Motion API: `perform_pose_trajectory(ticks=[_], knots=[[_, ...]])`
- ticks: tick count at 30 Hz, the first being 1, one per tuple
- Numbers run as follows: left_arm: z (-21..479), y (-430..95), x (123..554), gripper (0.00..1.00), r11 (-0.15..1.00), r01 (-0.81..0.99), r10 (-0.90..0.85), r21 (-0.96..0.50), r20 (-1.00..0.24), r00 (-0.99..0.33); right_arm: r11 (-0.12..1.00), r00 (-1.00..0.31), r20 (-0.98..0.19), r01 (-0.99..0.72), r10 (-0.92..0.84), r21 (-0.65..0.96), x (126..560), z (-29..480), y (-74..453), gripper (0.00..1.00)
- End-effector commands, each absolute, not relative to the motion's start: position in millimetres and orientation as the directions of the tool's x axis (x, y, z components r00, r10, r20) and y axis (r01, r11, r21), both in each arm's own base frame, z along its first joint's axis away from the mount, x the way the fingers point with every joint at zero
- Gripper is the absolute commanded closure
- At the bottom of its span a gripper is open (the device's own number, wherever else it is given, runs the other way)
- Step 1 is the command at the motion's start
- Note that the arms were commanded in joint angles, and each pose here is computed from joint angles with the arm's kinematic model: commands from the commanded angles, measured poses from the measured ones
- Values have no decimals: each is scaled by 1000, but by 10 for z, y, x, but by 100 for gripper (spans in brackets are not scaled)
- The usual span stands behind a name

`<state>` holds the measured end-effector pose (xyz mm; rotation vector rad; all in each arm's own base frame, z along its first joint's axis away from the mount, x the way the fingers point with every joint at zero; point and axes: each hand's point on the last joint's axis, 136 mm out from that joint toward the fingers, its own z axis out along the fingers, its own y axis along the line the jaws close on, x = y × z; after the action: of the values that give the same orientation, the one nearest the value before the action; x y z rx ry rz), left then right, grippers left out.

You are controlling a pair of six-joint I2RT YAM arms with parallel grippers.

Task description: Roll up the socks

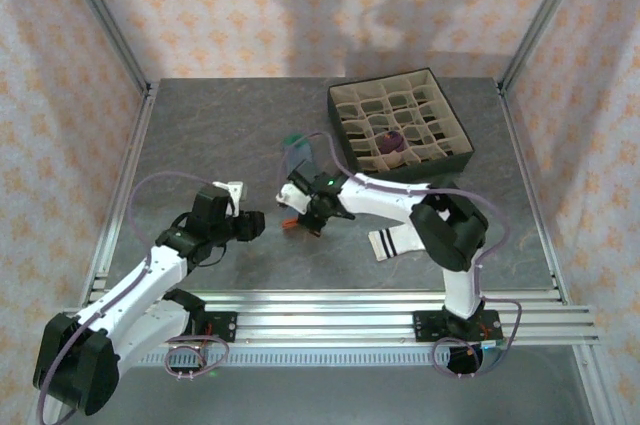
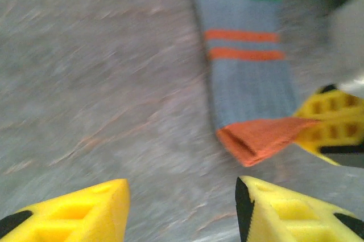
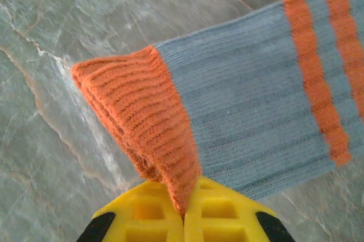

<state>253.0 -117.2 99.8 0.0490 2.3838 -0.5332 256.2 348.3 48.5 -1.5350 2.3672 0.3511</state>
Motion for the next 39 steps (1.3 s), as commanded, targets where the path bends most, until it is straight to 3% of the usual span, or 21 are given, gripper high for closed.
perform_pose_trajectory(ticks=[1,6,11,25,29,35,37,39], knots=[[1457,-1558,2600,49,801,458,-34,-385,-794,-607,407,-467,-336,-882,-818,235,2288,605,3336,100],[1575,-1872,2500,49,729,644,126,-232,-879,-460,433,-582,-316,-792,-749,430,2251,690,3195,100],[1593,-2206,2421,47,637,769,255,-53,-927,-275,451,-635,-253,-726,-730,519,2223,710,3084,100],[894,-2627,2584,43,537,841,303,-61,-917,-259,502,-696,-100,-601,-711,622,2141,473,3003,100],[802,-2680,2615,48,532,842,288,-87,-917,-277,514,-709,-99,-593,-698,620,2166,454,2987,100],[666,-2693,2573,79,518,848,306,-116,-900,-310,535,-731,-110,-585,-673,609,2240,413,2953,98],[641,-2688,2543,80,514,848,307,-130,-895,-323,547,-739,-115,-584,-663,600,2266,403,2938,98],[656,-2678,2507,73,510,849,294,-139,-900,-324,566,-746,-121,-590,-654,576,2308,383,2912,98]])
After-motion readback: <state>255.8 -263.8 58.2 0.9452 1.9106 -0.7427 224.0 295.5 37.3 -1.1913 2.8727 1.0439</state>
